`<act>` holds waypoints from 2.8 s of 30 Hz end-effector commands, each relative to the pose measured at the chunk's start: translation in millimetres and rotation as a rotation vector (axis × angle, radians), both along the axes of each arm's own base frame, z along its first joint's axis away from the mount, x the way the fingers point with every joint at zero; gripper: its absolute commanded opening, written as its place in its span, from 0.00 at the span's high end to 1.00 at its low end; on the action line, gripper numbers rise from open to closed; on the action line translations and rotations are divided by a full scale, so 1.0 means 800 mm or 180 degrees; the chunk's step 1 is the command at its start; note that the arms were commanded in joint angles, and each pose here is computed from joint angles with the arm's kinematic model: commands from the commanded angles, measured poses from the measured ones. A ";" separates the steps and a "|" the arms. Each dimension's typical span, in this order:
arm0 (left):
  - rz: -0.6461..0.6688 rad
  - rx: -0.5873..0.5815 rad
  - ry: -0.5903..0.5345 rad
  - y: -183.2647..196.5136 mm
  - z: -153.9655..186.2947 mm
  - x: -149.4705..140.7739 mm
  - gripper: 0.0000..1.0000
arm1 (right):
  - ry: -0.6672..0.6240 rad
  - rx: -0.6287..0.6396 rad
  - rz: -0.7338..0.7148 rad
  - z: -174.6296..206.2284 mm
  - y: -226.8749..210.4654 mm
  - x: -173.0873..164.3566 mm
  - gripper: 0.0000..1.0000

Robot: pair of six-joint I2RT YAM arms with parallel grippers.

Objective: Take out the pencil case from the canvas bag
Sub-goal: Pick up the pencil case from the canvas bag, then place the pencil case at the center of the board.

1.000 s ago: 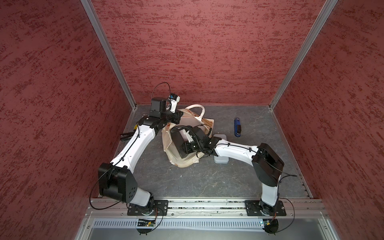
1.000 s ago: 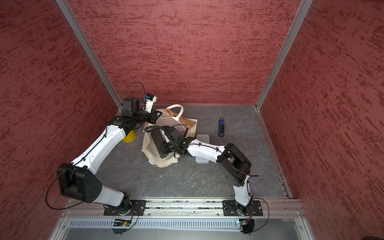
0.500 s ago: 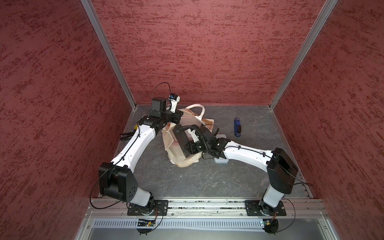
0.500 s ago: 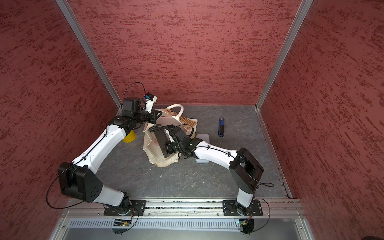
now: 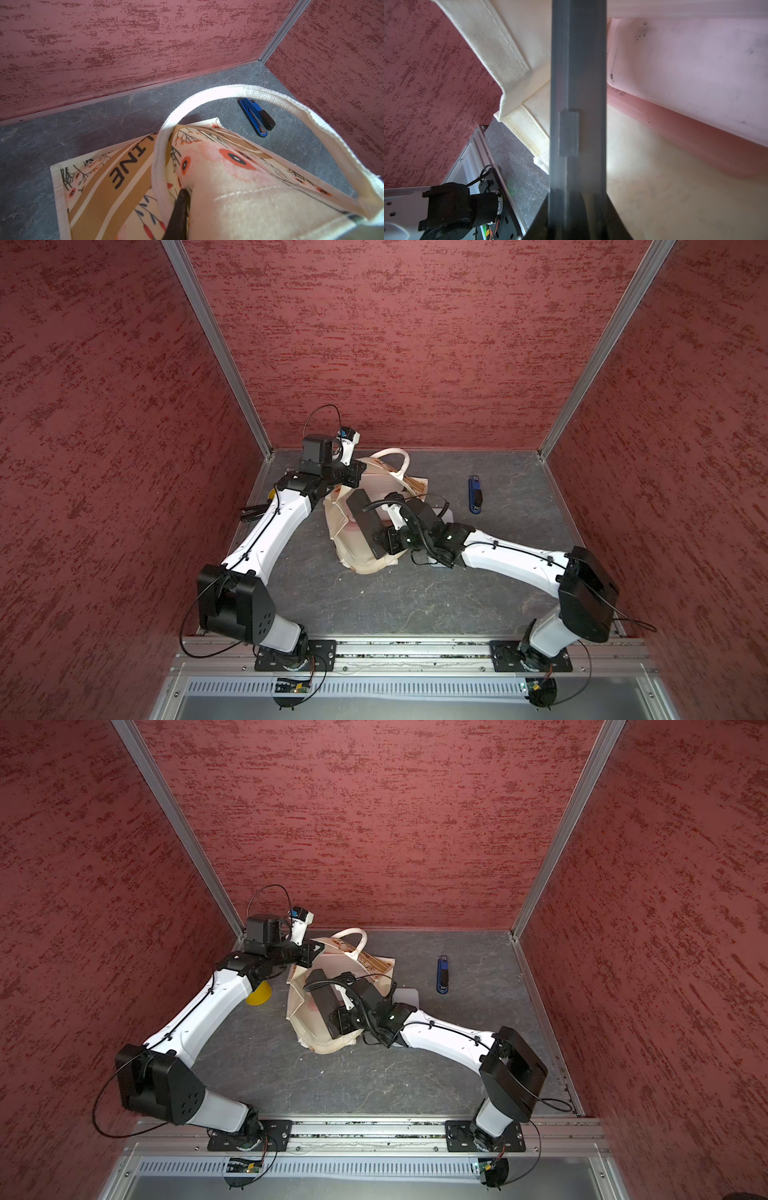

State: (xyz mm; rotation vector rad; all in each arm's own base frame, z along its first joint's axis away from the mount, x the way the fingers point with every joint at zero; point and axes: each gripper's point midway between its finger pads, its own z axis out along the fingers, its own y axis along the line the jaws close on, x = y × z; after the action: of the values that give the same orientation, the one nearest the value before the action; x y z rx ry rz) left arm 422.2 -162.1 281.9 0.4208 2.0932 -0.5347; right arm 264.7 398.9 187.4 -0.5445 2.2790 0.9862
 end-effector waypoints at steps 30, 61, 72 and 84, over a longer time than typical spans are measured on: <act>-0.0006 -0.0026 -0.0022 -0.004 0.004 0.003 1.00 | -0.0677 0.0866 0.0176 0.109 -0.034 -0.042 1.00; -0.0019 -0.0030 0.0029 -0.006 -0.003 0.005 1.00 | -0.1426 0.1046 -0.0589 0.192 -0.103 -0.021 1.00; -0.0013 -0.0019 -0.0001 -0.005 0.000 0.004 1.00 | -0.1475 0.0778 -0.0992 0.195 -0.132 -0.001 1.00; -0.0017 -0.0019 0.0001 -0.005 0.000 0.003 1.00 | -0.1156 0.0666 -0.1152 0.172 -0.165 0.027 1.00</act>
State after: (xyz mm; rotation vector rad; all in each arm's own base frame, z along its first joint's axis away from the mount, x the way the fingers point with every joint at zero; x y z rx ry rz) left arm 424.0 -161.1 281.3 0.4147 2.0932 -0.5207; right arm 285.0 273.4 297.3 -0.2304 1.8935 0.7870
